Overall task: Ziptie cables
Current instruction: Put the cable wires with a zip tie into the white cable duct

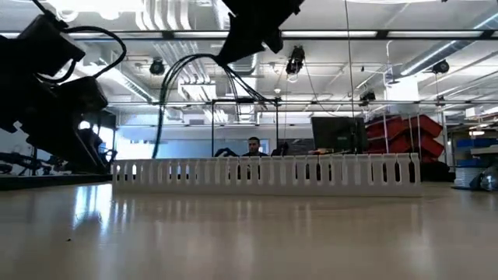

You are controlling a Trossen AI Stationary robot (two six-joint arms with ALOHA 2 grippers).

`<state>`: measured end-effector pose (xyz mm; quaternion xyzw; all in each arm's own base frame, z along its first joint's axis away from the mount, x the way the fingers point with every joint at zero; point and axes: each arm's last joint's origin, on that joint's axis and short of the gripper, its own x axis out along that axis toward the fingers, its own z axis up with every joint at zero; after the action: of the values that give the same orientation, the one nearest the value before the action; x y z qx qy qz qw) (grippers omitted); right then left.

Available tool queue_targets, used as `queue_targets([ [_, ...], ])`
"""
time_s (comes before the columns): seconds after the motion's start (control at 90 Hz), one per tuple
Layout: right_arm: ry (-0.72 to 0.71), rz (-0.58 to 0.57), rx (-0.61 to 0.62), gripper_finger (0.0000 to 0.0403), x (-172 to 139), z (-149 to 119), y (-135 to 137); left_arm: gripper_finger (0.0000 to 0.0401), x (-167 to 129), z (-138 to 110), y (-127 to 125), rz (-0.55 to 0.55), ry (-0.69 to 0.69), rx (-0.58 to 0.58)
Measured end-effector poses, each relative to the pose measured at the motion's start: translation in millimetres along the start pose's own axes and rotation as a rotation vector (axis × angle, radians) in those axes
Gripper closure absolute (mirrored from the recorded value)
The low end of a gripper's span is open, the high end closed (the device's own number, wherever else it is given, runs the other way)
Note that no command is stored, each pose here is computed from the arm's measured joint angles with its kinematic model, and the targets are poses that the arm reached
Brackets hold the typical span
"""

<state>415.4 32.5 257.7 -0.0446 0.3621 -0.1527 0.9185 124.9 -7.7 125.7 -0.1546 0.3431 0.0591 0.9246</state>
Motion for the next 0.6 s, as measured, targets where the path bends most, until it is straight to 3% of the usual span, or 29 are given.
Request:
queue_targets([
  [0.144,0.010,0.024,-0.020,0.0403,-4.6,-2.8,11.4,0.0274,-0.1,0.4,0.0,0.004,-0.006,-0.010],
  [0.244,-0.020,0.023,-0.008,0.0403,-4.4,0.4,11.0,0.0277,0.3,1.5,1.2,0.052,-0.030,-0.001],
  [0.6,-0.115,0.039,-0.029,0.0403,-1.2,10.8,7.9,0.0276,0.5,1.8,1.2,0.052,-0.033,0.001],
])
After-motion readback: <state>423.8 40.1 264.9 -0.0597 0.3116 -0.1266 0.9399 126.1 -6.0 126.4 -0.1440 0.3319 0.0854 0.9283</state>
